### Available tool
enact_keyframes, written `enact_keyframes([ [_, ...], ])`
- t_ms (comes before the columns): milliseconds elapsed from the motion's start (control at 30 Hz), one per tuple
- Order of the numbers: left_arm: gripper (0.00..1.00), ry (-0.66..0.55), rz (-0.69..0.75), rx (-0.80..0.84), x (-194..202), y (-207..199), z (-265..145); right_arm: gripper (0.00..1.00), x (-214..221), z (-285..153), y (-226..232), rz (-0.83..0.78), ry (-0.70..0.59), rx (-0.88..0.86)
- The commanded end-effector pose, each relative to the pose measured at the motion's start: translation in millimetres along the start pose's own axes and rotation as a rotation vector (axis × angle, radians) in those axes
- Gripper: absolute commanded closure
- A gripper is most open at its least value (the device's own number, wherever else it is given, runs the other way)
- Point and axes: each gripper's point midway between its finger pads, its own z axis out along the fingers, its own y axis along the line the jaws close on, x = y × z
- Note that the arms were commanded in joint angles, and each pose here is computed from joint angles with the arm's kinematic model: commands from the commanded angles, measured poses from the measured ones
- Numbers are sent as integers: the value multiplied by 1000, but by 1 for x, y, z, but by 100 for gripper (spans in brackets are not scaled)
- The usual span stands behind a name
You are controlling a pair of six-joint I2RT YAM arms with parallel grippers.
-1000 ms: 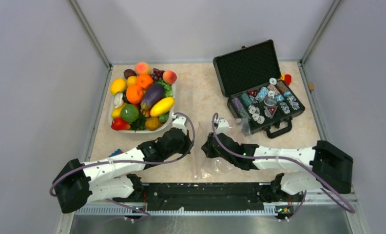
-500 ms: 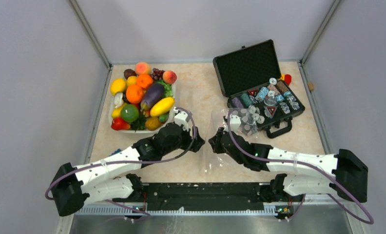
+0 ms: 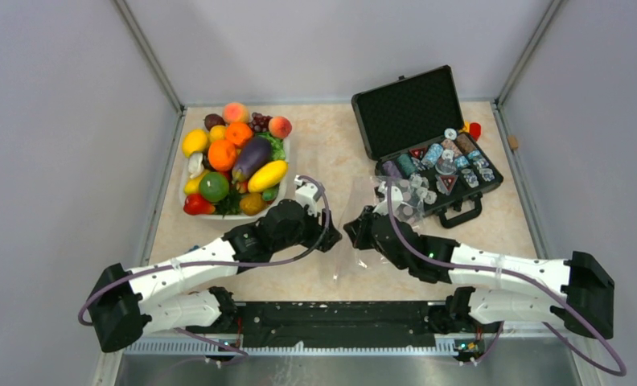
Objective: Place the food in the zip-top bag and seal the zipper
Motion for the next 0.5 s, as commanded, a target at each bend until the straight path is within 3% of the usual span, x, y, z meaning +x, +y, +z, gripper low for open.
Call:
enact_keyframes([
  [0,39,-61,-3,-88,-12,14,-4,100,-32,-10,25,33,-62,-87],
  [200,40,-66,0,-90,-11,16,-4,100,-36,-15,31,1,-34,-111],
  [333,31,-37,-4,81,-11,-18,4,100,-39,-17,38,4,-16,-134],
  [367,32,-18,-9,118,-8,-25,5,100,-41,-17,38,8,-20,-132],
  [467,52,-20,-26,109,-9,-25,11,100,-48,-16,36,14,-23,-114],
])
